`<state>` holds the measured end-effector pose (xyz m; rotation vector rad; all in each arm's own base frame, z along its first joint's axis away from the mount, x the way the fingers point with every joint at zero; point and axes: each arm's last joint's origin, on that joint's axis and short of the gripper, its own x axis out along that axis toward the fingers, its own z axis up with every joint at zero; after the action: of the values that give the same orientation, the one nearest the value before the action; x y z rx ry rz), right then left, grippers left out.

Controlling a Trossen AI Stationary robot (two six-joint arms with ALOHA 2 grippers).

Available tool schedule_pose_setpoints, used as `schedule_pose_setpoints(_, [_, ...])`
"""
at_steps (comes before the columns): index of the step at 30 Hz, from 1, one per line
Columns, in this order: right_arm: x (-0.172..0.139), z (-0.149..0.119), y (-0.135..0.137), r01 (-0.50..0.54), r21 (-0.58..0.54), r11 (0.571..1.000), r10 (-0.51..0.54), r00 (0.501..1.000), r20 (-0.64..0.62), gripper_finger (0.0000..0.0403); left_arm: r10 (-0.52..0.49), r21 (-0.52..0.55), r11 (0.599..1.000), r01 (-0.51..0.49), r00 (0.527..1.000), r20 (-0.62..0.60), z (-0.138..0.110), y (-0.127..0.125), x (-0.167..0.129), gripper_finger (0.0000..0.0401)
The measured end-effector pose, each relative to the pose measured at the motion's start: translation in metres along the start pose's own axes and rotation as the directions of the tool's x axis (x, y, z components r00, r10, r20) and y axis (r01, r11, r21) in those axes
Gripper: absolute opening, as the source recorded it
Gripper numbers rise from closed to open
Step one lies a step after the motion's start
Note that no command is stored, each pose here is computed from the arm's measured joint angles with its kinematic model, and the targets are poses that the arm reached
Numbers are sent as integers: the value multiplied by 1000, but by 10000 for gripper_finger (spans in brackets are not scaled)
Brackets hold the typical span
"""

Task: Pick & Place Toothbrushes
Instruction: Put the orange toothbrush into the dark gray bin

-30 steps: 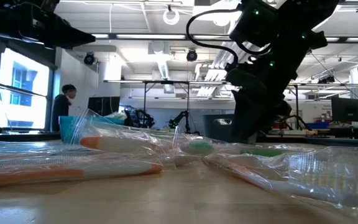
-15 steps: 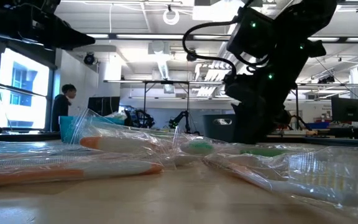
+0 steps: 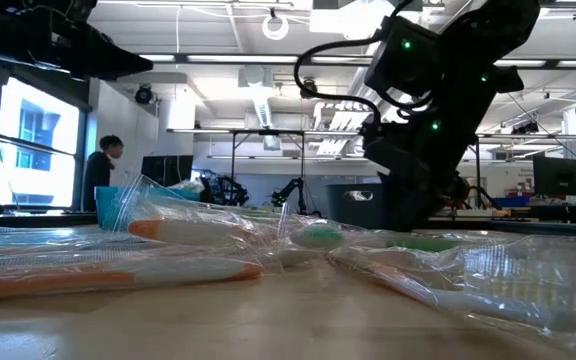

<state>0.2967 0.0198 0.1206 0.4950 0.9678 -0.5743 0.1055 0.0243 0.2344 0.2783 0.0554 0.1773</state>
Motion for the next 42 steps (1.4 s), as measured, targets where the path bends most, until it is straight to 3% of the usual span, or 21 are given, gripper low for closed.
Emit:
schedule_pose_setpoints(11, [0,0,1,-16,-1,1000,16,1000,-2,16,-1,0,1000,1,1000,-3,0,0,0,0])
schedule_pose_setpoints(18, [-8,2,2,-57,-23,998,57,998,-12,16,-1,0,1000,1,1000,-4,0,0,0,0])
schedule_pose_setpoints(24, [-31,12,1,-86,-48,995,89,994,59,15,0,0,1000,0,1000,-4,0,0,0,0])
schedule_pose_setpoints(33, [-75,26,-6,-96,-56,994,106,971,213,15,-1,0,1000,1,1000,-4,0,0,0,0])
schedule_pose_setpoints(42, [-122,36,-20,-66,-46,997,79,914,399,15,0,0,1000,0,1000,-3,0,0,0,0])
